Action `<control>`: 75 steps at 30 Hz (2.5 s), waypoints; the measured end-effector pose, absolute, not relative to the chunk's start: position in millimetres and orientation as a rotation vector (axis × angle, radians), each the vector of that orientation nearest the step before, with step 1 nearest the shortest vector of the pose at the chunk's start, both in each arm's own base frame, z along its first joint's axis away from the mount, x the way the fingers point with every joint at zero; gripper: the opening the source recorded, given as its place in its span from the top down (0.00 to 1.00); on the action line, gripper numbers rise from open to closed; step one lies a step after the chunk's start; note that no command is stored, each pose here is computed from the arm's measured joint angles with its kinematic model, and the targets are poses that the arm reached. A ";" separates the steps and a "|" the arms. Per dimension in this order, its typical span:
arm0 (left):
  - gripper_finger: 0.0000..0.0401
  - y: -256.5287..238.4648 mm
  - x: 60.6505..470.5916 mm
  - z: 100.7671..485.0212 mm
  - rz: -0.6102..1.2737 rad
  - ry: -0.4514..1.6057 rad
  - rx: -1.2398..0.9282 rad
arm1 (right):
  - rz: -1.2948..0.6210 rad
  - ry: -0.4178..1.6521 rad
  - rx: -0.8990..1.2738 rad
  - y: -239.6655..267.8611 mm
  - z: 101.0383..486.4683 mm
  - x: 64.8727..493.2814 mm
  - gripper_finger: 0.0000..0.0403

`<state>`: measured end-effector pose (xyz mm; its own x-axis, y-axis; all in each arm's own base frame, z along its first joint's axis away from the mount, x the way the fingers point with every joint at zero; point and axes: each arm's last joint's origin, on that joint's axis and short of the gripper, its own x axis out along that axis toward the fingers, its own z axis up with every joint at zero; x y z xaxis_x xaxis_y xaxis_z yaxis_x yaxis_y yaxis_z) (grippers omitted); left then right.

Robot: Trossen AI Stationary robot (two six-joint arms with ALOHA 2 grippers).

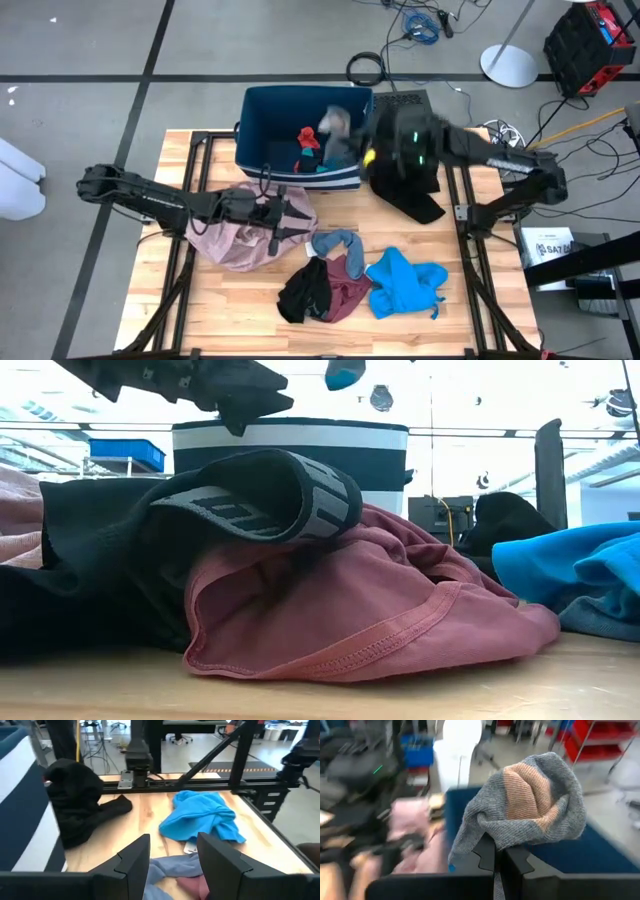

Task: Sort clothes
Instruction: Put the gray sock into the blue laundry organizer, then move the black boxer to the top right of the table

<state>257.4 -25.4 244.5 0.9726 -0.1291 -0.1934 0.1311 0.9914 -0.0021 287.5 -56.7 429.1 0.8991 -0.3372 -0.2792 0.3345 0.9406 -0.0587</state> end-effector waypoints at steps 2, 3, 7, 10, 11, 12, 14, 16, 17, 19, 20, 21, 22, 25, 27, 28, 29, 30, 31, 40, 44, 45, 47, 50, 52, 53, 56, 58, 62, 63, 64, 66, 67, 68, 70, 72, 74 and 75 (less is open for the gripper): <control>0.57 -25.9 257.4 244.8 -0.136 0.192 0.010 | -0.360 0.242 -0.009 -82.7 431.5 287.7 1.00; 0.57 -25.9 257.3 244.7 -0.136 0.193 0.010 | -0.361 0.236 -0.002 -94.8 430.0 288.2 1.00; 0.57 -25.7 257.4 244.7 -0.135 0.192 0.010 | -0.382 0.308 0.038 -137.6 403.6 303.3 1.00; 0.57 -25.0 257.4 244.8 -0.131 0.192 0.011 | -0.388 0.391 0.073 -163.7 374.2 319.2 1.00; 0.57 -24.5 257.5 244.8 -0.126 0.192 0.011 | -0.395 0.419 0.084 -170.7 364.7 323.4 1.00; 0.57 -23.6 257.6 244.8 -0.120 0.192 0.011 | -0.404 0.446 0.095 -176.5 356.9 325.8 1.00; 0.57 -22.7 257.7 244.9 -0.114 0.191 0.011 | -0.419 0.510 0.119 -185.1 345.0 327.1 1.00; 0.57 -22.5 257.7 244.9 -0.113 0.191 0.013 | -0.426 0.574 0.134 -192.0 343.4 325.5 0.98; 0.57 -22.5 257.7 245.0 -0.113 0.190 0.016 | -0.427 0.608 0.143 -194.0 344.8 324.5 0.96; 0.57 -22.3 257.8 245.2 -0.113 0.186 0.022 | -0.432 0.657 0.162 -196.7 351.3 322.5 0.91; 0.57 -22.0 257.9 245.7 -0.112 0.181 0.030 | -0.433 0.673 0.171 -197.5 355.4 322.2 0.88; 0.57 -21.5 258.1 246.2 -0.110 0.177 0.036 | -0.436 0.688 0.184 -198.0 359.4 322.0 0.85; 0.57 -20.5 258.3 246.7 -0.107 0.176 0.039 | -0.435 0.701 0.190 -198.0 363.5 322.3 0.81; 0.57 -17.3 259.9 251.2 -0.092 0.164 0.039 | -0.432 0.718 0.197 -197.4 377.1 322.0 0.70; 0.57 -16.0 260.9 254.4 -0.087 0.153 0.042 | -0.428 0.724 0.194 -196.2 385.2 321.4 0.62; 0.57 -15.9 261.1 254.9 -0.087 0.152 0.044 | -0.424 0.729 0.185 -195.9 388.4 321.1 0.58; 0.57 -15.4 261.3 255.5 -0.085 0.150 0.049 | -0.419 0.732 0.171 -195.6 391.5 320.6 0.54; 0.57 -15.3 261.5 256.0 -0.086 0.149 0.061 | -0.414 0.729 0.149 -195.3 394.6 320.1 0.51; 0.57 -15.1 261.7 256.7 -0.088 0.147 0.069 | -0.408 0.723 0.127 -195.2 398.3 319.6 0.48; 0.57 -15.1 266.7 245.4 -0.106 0.217 0.093 | -0.329 0.743 0.100 -141.7 435.9 287.5 0.39; 0.57 -17.7 273.5 234.5 -0.115 0.252 0.092 | -0.201 0.731 0.077 -89.3 423.8 281.9 0.40; 0.57 -17.9 274.6 232.0 -0.115 0.264 0.088 | -0.166 0.709 0.076 -75.7 417.3 281.4 0.41; 0.57 -17.3 275.8 227.8 -0.100 0.288 0.089 | -0.085 0.663 0.084 -47.2 397.2 281.4 0.41; 0.57 -16.0 275.4 226.6 -0.075 0.304 0.096 | 0.028 0.605 0.086 -11.1 352.6 285.9 0.41; 0.57 -14.2 274.6 225.8 -0.056 0.318 0.101 | 0.089 0.577 0.090 5.6 322.7 288.4 0.41; 0.57 -13.1 273.9 225.2 -0.053 0.330 0.101 | 0.125 0.548 0.092 13.0 309.3 290.2 0.41; 0.57 -8.0 273.1 223.7 -0.034 0.351 0.100 | 0.227 0.490 0.073 31.9 271.2 298.4 0.41; 0.57 -4.6 272.8 222.4 -0.022 0.365 0.098 | 0.269 0.487 0.024 41.3 249.3 305.4 0.41; 0.57 0.8 272.7 222.4 -0.002 0.367 0.092 | 0.313 0.495 -0.025 54.7 227.3 324.0 0.41; 0.57 1.1 272.7 222.3 -0.001 0.368 0.089 | 0.319 0.510 -0.031 57.1 222.6 328.9 0.41; 0.57 1.2 272.6 222.1 0.000 0.370 0.088 | 0.324 0.528 -0.036 59.5 217.3 333.7 0.41; 0.57 1.1 272.5 221.7 -0.004 0.375 0.087 | 0.336 0.549 -0.039 63.6 210.8 343.2 0.41; 0.57 0.7 271.9 220.4 -0.019 0.388 0.083 | 0.350 0.549 -0.038 66.2 209.6 348.2 0.41; 0.57 0.2 271.6 219.7 -0.036 0.395 0.078 | 0.369 0.547 -0.033 68.0 208.6 353.1 0.41; 0.57 -0.7 271.1 218.3 -0.061 0.410 0.070 | 0.392 0.560 -0.028 71.7 203.0 362.0 0.41; 0.57 -1.2 270.8 217.9 -0.063 0.415 0.050 | 0.398 0.588 -0.029 75.7 195.2 369.3 0.41; 0.57 -1.6 270.6 217.4 -0.064 0.421 0.047 | 0.402 0.617 -0.028 77.4 188.7 375.1 0.41; 0.57 -1.6 270.5 217.2 -0.064 0.424 0.046 | 0.402 0.633 -0.028 77.8 186.0 377.0 0.41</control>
